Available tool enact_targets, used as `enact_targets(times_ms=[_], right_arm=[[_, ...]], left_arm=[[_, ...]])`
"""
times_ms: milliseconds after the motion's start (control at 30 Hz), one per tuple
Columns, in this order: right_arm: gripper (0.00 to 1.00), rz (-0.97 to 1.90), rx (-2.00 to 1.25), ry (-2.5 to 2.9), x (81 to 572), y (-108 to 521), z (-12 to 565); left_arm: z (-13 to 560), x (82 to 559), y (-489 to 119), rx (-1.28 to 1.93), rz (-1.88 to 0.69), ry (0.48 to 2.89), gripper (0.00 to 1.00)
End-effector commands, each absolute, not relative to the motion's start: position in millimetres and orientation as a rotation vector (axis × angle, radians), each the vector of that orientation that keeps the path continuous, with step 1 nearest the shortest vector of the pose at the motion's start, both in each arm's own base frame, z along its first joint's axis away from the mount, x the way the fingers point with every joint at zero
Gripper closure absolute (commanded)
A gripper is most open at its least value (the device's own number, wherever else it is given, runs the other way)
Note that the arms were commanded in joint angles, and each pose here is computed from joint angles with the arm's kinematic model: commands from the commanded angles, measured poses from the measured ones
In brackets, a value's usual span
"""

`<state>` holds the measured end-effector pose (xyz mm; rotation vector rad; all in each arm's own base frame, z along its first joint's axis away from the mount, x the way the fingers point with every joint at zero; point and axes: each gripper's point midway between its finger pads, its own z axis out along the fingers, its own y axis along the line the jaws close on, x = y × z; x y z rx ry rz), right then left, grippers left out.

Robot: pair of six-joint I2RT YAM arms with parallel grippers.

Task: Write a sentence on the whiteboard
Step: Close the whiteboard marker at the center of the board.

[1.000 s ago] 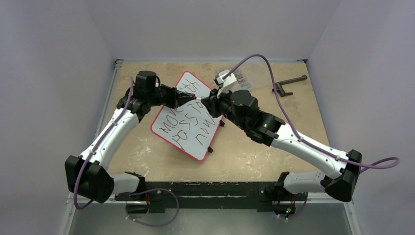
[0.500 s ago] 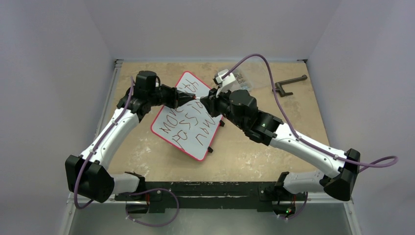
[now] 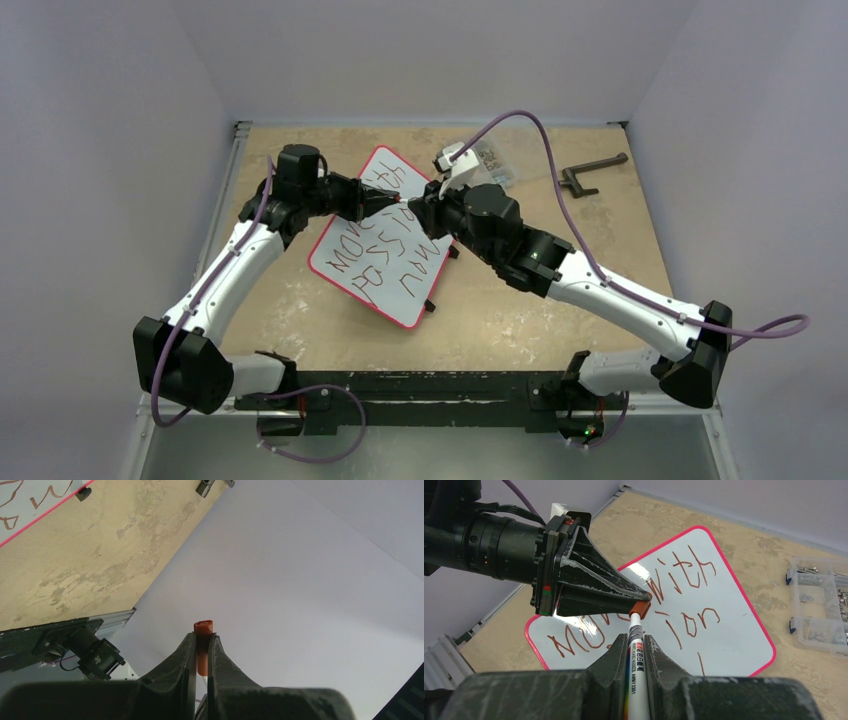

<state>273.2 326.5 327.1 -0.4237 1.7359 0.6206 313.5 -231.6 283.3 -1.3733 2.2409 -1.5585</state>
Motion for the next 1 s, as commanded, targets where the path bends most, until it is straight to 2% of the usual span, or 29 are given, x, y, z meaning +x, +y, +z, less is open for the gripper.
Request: enact_targets(times_ms=[0, 467, 967], right_arm=[[1.0, 0.626, -0.359, 1.673, 280, 325, 356], [1.0, 0.563, -0.405, 1.696, 288, 343, 347], [1.0, 0.484, -0.496, 1.723, 284, 367, 321]], left_arm=[[296, 310, -229, -1.35, -1.614, 2.205, 1.0], [311, 309, -222, -1.359, -1.532, 2.204, 1.0], [325, 307, -224, -1.332, -1.57, 2.199, 1.0]])
